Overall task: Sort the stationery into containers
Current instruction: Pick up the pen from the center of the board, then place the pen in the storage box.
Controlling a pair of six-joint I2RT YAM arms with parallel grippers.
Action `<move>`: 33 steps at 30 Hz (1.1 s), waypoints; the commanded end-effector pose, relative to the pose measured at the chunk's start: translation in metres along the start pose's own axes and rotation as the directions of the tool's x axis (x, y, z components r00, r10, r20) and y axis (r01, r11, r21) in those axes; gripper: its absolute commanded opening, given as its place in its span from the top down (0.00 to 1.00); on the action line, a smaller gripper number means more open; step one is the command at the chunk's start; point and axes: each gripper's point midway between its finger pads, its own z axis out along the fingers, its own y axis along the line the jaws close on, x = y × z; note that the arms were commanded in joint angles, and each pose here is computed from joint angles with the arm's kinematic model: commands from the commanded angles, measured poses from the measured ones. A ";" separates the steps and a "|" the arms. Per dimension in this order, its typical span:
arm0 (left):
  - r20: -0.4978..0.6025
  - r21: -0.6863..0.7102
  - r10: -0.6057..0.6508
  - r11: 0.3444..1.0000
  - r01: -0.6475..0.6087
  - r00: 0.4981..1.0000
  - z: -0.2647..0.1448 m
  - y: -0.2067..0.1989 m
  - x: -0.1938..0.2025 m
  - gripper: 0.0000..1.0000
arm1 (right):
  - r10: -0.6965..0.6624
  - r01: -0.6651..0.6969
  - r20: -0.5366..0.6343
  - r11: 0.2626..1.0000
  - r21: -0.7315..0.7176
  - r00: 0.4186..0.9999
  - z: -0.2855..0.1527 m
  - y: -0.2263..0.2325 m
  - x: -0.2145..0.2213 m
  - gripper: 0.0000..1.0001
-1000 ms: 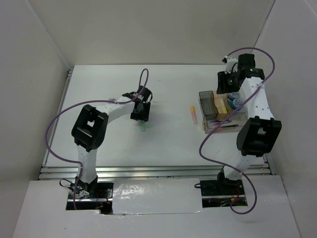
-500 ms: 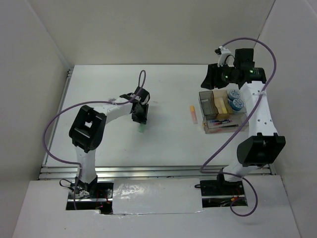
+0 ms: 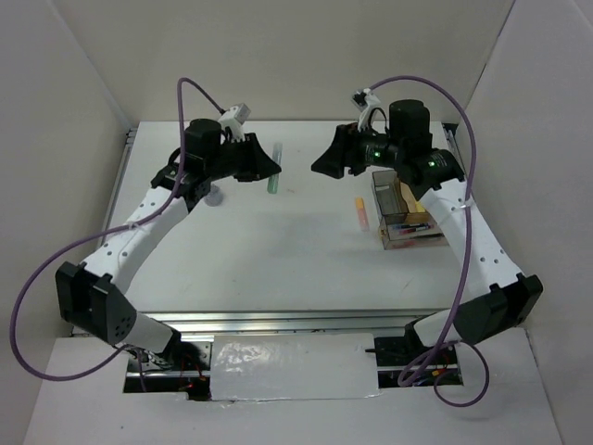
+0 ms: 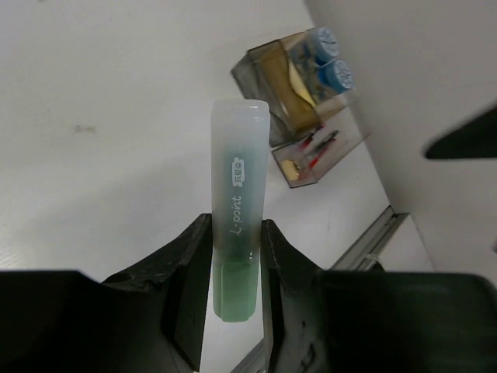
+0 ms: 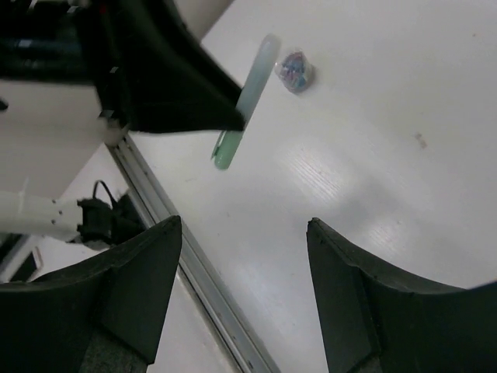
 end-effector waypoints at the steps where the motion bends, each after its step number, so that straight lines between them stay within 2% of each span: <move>1: 0.070 0.145 0.057 0.987 -0.067 0.996 -0.018 -0.045 -0.007 1.00 | 0.107 -0.108 0.138 0.994 -0.001 0.985 0.014 0.002 -0.036 0.28; 2: 0.075 0.134 0.077 0.987 -0.086 0.994 -0.018 -0.051 -0.003 1.00 | 0.149 -0.148 0.141 0.989 -0.015 0.979 0.019 0.005 -0.038 0.28; 4: 0.083 0.125 0.115 0.984 -0.125 0.990 -0.021 -0.057 -0.002 1.00 | 0.145 -0.141 0.179 0.989 -0.032 0.973 0.024 0.013 -0.051 0.28; 9: 0.079 0.136 0.113 0.983 -0.123 0.990 -0.024 -0.067 0.002 1.00 | 0.128 -0.122 0.172 0.991 -0.049 0.977 0.050 0.031 -0.054 0.32; 18: 0.096 0.141 0.111 0.982 -0.124 0.989 -0.028 -0.071 -0.004 1.00 | 0.191 -0.193 0.133 0.981 0.004 0.973 0.073 0.027 -0.029 0.56; 19: 0.097 0.142 0.111 0.982 -0.125 0.989 -0.027 -0.071 -0.004 1.00 | 0.186 -0.189 0.133 0.982 0.007 0.973 0.073 0.027 -0.028 0.64; 22: 0.097 0.148 0.105 0.982 -0.118 0.990 -0.028 -0.073 -0.005 0.98 | 0.183 -0.188 0.133 0.982 0.024 0.974 0.075 0.022 -0.027 0.74; 24: 0.094 0.152 0.101 0.982 -0.114 0.990 -0.027 -0.073 -0.004 0.98 | 0.196 -0.202 0.132 0.979 0.032 0.972 0.076 0.018 -0.026 0.73; 27: 0.097 0.156 0.102 0.981 -0.116 0.990 -0.027 -0.075 -0.006 0.98 | 0.212 -0.219 0.125 0.975 0.040 0.969 0.078 0.014 -0.024 0.54; 29: 0.096 0.160 0.100 0.980 -0.114 0.990 -0.026 -0.076 -0.006 0.98 | 0.217 -0.223 0.121 0.974 0.035 0.969 0.079 0.016 -0.022 0.50; 32: 0.093 0.169 0.092 0.980 -0.107 0.991 -0.026 -0.078 -0.006 0.98 | 0.216 -0.221 0.117 0.975 0.029 0.969 0.082 0.017 -0.022 0.50; 33: 0.093 0.171 0.093 0.979 -0.108 0.991 -0.026 -0.078 -0.006 0.98 | 0.217 -0.222 0.117 0.975 0.029 0.969 0.083 0.015 -0.022 0.58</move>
